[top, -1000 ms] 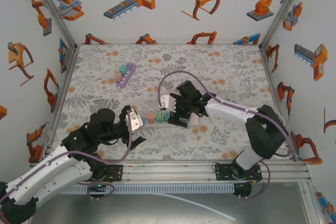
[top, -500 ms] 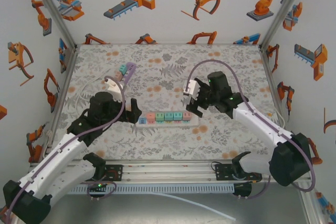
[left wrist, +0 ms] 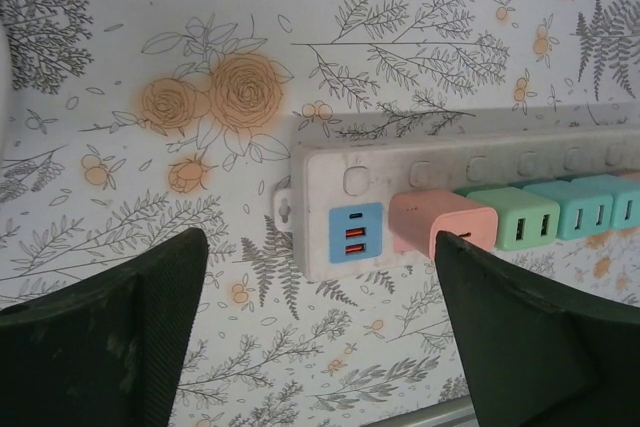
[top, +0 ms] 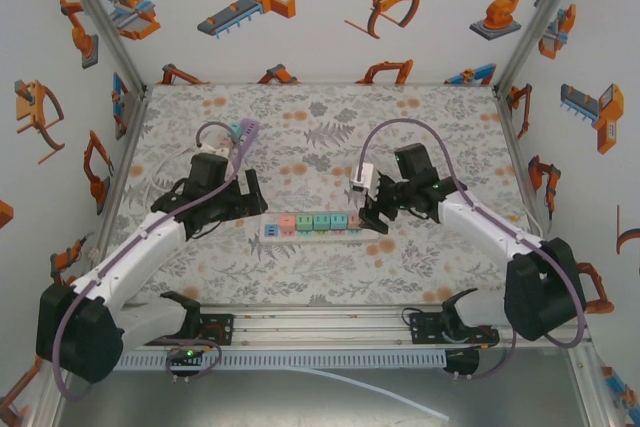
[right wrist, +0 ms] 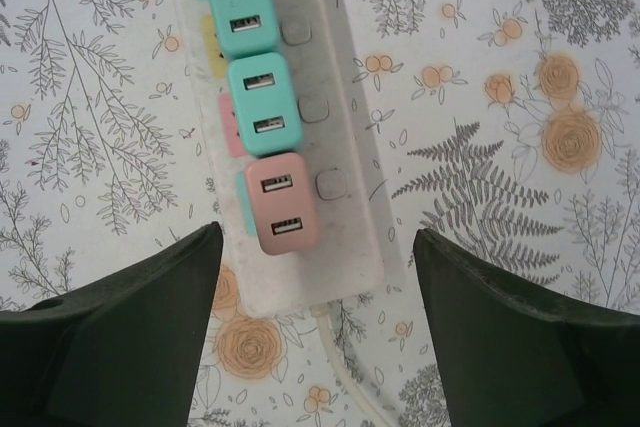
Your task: Pull the plug off the socket
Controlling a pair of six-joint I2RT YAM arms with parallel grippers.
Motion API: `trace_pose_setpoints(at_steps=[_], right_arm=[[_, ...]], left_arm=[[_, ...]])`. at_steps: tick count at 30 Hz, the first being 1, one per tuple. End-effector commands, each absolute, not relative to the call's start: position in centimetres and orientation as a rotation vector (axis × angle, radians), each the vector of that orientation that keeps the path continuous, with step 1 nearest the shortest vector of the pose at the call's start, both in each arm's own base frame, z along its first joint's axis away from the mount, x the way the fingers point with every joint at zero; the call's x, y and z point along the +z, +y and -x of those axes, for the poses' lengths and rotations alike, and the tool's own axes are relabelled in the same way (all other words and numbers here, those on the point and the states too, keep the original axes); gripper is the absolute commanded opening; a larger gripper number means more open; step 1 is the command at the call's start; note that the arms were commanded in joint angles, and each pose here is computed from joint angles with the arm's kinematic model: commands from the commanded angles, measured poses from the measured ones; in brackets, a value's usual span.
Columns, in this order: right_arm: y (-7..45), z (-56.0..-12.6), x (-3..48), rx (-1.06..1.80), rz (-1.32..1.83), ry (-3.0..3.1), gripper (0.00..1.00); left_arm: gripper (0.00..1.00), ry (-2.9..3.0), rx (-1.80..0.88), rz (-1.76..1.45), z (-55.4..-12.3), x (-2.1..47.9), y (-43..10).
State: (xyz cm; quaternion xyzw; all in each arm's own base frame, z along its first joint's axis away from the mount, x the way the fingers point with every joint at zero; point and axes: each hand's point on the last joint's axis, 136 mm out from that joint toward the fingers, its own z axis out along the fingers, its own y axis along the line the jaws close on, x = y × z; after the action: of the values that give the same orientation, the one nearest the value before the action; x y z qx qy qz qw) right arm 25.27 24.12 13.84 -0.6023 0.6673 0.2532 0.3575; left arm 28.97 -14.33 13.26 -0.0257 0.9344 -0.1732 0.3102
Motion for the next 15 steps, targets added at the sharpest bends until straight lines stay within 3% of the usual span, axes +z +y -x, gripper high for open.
trace_pose_setpoints(at_steps=[1,15], right_arm=[[25.3,-25.2,13.8,0.686,1.583,1.638,0.67],[26.6,-24.5,11.5,0.71,1.68,1.624,0.38]], left_arm=[[0.81,2.479,-0.521,0.103,-29.2,12.5,-14.9],[0.68,2.626,-0.587,0.122,-28.6,8.1,-16.2]])
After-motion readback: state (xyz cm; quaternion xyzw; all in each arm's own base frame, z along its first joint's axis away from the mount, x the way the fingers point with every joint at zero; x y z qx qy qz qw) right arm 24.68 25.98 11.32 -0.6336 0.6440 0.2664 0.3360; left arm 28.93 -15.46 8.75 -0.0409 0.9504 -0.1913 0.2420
